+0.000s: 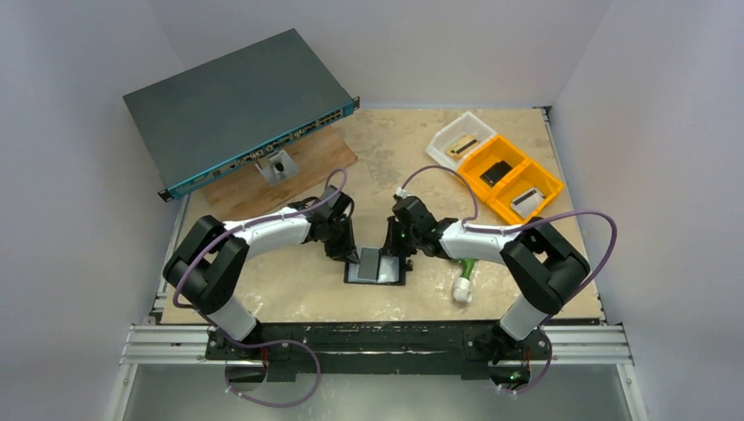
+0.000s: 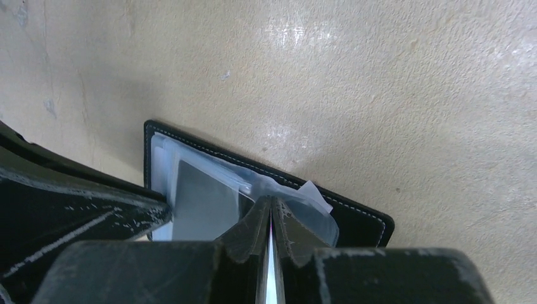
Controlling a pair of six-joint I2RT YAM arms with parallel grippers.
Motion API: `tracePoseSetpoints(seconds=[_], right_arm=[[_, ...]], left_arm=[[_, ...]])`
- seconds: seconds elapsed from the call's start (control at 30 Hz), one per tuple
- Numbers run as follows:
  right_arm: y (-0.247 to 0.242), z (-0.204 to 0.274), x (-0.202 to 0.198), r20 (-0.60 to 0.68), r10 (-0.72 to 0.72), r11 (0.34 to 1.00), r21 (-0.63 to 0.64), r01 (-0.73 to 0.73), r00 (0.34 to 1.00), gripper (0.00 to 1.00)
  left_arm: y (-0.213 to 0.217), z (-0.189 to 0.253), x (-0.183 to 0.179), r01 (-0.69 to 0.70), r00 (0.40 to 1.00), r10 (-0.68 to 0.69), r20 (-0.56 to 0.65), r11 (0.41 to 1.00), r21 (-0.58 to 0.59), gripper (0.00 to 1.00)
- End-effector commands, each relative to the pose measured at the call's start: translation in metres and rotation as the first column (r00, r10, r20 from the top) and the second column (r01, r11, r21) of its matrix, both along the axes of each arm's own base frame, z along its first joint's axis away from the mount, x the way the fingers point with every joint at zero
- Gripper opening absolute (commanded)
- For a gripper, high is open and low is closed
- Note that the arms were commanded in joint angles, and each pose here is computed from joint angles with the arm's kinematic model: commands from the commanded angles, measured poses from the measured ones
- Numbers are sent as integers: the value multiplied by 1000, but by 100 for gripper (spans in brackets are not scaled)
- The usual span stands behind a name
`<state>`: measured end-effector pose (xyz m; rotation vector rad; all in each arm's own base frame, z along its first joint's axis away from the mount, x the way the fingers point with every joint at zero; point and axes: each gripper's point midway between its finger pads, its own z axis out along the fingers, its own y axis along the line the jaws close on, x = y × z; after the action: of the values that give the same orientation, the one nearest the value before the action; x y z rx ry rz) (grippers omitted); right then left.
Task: Take the credit cards out of the card holder
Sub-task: Remove the credit card from the card holder.
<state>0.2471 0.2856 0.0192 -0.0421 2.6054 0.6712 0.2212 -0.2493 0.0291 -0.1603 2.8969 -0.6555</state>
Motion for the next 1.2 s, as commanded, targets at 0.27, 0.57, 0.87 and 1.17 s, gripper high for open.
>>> tracePoseSetpoints(seconds=[0.27,0.57,0.87,1.17], right_arm=[[-15,1,-11,-32,0,1000,5,0,1000,27],[-18,16,-16,-48,7,989,146,0,999,37],[-5,14,-29,-82,70,964,262,-46,994,34],[-8,11,-31,-104,58,950,312,-23,993,29]], left_arm=[[-22,-13,-15,-47,998,47,-48,999,-10,1],[-20,-20,-14,-62,996,63,-62,998,15,0],[-20,-23,-13,-60,996,62,-66,998,23,0],[-17,-27,-14,-63,995,66,-72,997,47,0]])
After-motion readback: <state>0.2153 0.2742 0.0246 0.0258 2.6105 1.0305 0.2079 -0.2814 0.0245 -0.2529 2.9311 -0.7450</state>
